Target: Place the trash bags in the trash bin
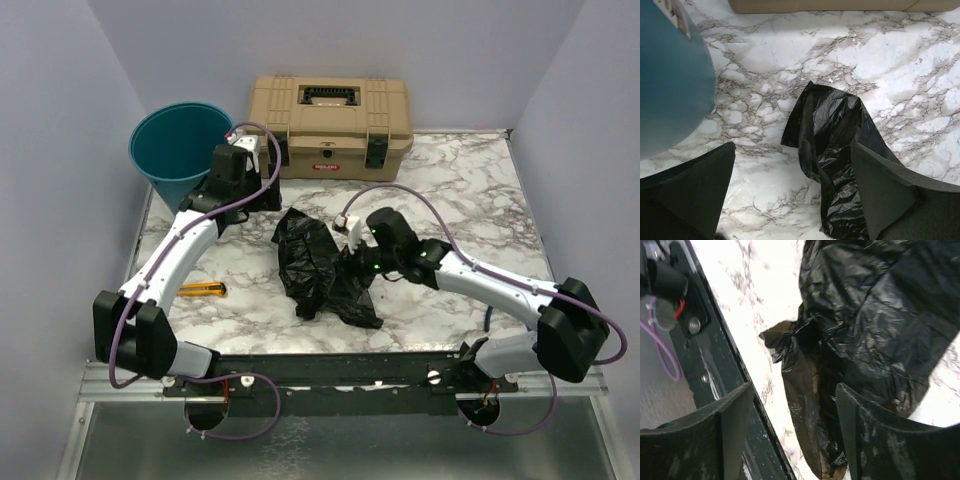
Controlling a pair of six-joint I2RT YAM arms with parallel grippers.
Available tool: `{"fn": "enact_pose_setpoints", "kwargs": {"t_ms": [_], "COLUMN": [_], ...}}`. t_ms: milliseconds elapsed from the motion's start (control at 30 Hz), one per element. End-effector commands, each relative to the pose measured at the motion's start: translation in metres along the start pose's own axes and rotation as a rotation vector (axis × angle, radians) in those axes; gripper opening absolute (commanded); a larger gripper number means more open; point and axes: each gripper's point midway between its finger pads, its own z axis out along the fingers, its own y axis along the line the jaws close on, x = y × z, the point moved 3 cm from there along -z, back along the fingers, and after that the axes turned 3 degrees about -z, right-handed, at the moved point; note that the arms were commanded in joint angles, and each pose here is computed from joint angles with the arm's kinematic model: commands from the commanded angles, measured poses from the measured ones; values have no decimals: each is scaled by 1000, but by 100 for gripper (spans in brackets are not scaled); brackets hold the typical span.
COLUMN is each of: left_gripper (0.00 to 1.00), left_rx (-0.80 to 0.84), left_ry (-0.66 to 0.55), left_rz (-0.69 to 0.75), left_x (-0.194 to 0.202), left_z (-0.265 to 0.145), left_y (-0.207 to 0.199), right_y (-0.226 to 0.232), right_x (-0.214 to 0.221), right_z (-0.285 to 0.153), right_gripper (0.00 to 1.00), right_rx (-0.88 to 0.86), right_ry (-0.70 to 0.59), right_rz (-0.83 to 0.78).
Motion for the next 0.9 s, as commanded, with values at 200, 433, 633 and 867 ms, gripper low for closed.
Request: {"fn": "enact_pose_setpoints", "kwargs": {"t_ms": [200, 433, 633, 867], "left_gripper": [99, 99, 99, 99], "left_rx": [33, 97, 239, 475], "left_ry": [-2, 8, -49, -170], "left_rz": [-25, -36, -10, -27], "left_x": [20, 29, 14, -20], "left_z": [-31, -41, -63, -99], "left_y": [2, -5, -28, -68], "right_y": [8, 3, 14, -81], "right_x": [27, -6, -101, -138], "right_z": [41, 37, -50, -149], "right_gripper": [86, 6, 1, 1], "right_rx": [25, 119, 306, 551], "right_ry": [198, 61, -422, -552], "right_rz": [-120, -125, -27, 381]}}
